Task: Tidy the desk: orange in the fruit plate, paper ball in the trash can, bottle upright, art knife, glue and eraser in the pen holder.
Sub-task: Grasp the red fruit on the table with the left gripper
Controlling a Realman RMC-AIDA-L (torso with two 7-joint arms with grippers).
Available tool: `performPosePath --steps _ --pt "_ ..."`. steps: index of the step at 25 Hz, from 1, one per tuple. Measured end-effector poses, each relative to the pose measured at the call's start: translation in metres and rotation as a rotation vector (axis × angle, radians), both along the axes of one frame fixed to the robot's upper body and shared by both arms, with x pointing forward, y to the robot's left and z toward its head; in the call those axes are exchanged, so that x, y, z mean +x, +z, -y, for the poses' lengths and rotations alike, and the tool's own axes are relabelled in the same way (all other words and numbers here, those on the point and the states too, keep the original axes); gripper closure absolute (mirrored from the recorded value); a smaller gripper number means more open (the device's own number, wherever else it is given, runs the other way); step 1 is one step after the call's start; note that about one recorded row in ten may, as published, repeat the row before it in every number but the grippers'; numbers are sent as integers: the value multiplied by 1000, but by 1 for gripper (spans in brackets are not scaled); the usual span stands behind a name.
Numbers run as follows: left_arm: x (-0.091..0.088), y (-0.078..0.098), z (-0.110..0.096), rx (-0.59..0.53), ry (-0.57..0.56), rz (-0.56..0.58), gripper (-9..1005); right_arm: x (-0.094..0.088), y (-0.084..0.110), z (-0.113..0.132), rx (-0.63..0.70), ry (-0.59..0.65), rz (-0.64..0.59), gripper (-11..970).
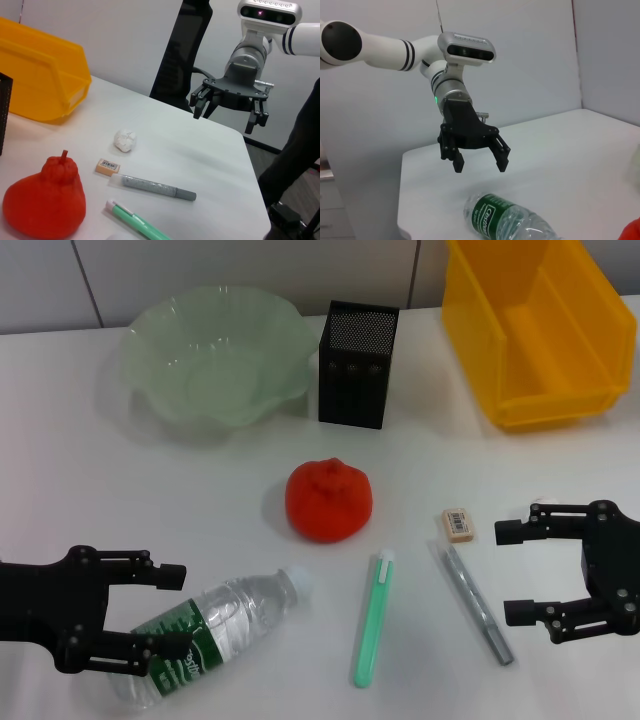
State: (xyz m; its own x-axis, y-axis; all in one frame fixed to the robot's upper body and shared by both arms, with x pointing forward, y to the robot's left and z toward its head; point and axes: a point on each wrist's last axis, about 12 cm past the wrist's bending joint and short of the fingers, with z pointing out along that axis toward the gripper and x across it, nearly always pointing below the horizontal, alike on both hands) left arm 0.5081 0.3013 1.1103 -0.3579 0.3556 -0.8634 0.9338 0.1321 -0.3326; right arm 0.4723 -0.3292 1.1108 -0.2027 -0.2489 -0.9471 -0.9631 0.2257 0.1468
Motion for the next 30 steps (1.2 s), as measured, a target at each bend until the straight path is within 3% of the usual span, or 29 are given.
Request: performPosePath --steps 18,30 --pt "0 1 -1 3 2 0 227 -1 -2 -1 9 1 -7 149" --pt "10 7 7 24 12 38 233 -3 -4 -1 16 -4 -18 150"
